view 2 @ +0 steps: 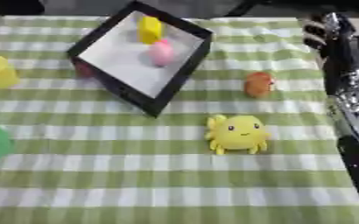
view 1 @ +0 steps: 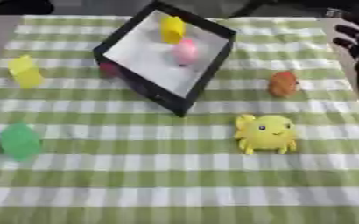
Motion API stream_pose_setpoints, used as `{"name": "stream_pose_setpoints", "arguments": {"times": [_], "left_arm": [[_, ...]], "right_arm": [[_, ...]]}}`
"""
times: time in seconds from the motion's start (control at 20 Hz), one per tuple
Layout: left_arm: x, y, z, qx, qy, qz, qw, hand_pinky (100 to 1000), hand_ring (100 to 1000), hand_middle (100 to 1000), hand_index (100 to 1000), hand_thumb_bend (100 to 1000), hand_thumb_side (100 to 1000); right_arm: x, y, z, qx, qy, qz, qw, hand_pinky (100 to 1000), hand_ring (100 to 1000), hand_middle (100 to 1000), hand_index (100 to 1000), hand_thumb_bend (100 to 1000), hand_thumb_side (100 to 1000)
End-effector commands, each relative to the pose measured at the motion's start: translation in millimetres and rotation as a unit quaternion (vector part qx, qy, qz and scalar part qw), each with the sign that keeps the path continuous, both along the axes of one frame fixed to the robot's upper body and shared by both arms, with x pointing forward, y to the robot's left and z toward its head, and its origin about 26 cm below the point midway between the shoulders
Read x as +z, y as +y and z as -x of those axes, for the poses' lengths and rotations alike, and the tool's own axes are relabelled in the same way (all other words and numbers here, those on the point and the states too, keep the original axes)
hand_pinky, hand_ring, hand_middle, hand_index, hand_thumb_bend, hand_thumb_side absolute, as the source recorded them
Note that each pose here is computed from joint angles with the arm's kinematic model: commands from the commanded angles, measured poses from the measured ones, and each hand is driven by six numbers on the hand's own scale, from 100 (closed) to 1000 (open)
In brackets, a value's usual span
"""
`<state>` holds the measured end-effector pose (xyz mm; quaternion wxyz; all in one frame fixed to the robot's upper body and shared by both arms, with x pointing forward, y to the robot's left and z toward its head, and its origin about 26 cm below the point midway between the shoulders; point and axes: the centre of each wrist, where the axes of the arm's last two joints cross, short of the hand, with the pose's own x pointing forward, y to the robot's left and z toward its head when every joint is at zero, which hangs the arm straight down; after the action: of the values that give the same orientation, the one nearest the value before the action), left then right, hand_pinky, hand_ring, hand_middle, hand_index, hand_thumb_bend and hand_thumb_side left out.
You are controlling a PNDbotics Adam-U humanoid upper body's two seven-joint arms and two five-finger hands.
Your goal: Pick up objects on the table and place them in the box.
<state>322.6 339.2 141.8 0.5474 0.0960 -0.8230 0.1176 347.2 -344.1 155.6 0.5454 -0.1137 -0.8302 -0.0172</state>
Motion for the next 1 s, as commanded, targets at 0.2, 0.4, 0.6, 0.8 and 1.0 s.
{"name": "stream_pose_setpoints", "arguments": {"times": [0.2,0.4,0.6,0.8,1.0], "left_arm": [[12.1,3.2,-0.1,0.001,-0.016,-0.012,1.0,840,831,843,882,712,573],[12.0,3.3,-0.1,0.002,-0.016,-0.012,1.0,841,831,843,882,711,573],[13.6,5.4,0.6,0.004,-0.013,-0.024,1.0,839,829,832,881,703,575],[33.2,13.0,5.9,0.009,-0.008,-0.111,0.994,836,820,808,881,695,581],[66.7,23.4,17.8,-0.003,0.032,-0.257,0.966,840,826,817,891,704,593]], "right_arm": [[11.4,-2.8,1.7,0.006,-0.01,0.019,1.0,838,844,827,878,100,801],[11.3,-3.0,1.6,0.009,-0.005,0.025,1.0,838,845,827,879,100,800],[11.2,-3.6,2.0,0.009,-0.003,0.027,1.0,838,845,827,878,100,798],[11.0,-6.1,3.1,0.005,-0.001,0.031,1.0,837,850,826,878,100,799],[10.7,-9.3,4.2,-0.001,0.003,0.037,0.999,835,851,823,877,100,798]]}}
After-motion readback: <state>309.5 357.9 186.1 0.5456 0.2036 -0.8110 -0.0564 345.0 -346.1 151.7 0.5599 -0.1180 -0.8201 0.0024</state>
